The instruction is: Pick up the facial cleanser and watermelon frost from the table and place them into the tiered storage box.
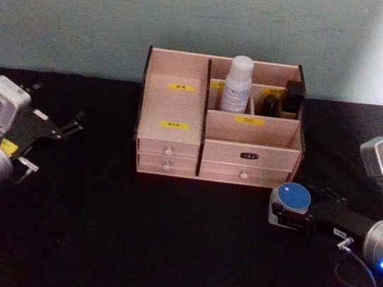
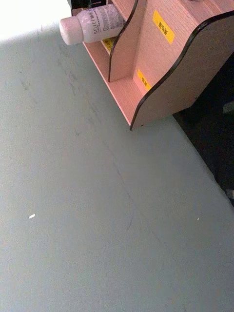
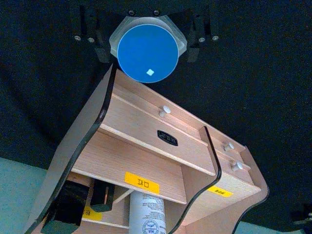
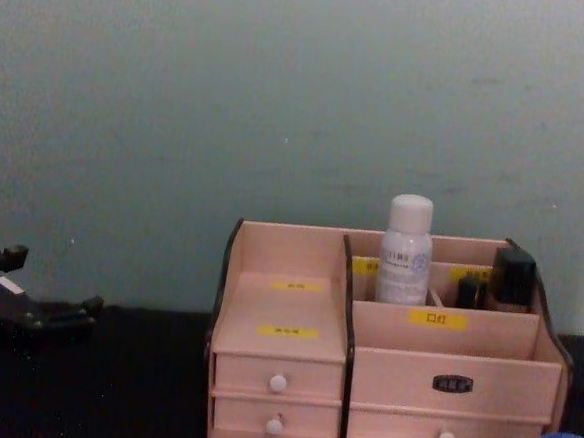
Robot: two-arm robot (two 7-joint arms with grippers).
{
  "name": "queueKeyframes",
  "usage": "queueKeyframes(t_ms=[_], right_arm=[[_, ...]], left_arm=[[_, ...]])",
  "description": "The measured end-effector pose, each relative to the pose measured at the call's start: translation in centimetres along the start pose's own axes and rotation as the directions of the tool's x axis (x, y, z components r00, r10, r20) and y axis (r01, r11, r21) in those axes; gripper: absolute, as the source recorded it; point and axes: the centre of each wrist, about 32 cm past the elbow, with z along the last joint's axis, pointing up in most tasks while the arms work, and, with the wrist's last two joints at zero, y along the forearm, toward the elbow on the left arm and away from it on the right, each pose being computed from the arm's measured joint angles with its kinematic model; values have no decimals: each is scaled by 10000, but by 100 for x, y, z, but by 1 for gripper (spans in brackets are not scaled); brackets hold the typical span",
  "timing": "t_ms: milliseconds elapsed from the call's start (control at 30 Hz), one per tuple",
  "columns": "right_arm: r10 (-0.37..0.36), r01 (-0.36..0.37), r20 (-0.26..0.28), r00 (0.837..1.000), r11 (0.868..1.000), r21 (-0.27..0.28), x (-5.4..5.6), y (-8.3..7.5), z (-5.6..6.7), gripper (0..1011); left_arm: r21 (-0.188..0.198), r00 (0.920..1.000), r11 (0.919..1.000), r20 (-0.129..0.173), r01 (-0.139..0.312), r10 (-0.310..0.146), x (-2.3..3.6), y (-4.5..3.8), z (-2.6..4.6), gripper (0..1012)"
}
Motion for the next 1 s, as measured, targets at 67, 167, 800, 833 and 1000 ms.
queueKeyframes(t_ms=[67,167,800,833,1000], right_arm=[[3,-3,1,10000,10000,0,-1,0,0,1000],[5,-5,3,10000,10000,1,-1,0,1,1000],[12,-12,6,10000,10000,7,-2,0,3,728],[12,-12,5,10000,10000,7,-2,0,3,728],[9,-9,4,10000,10000,4,-2,0,2,728]], left_arm=[[1,10000,10000,-1,1,-1,0,0,0,1001],[0,10000,10000,-1,0,0,0,0,0,1001],[0,10000,10000,0,0,0,0,0,0,1001],[0,10000,10000,0,-1,1,0,0,0,1001],[0,10000,10000,-1,0,0,0,0,0,1001]])
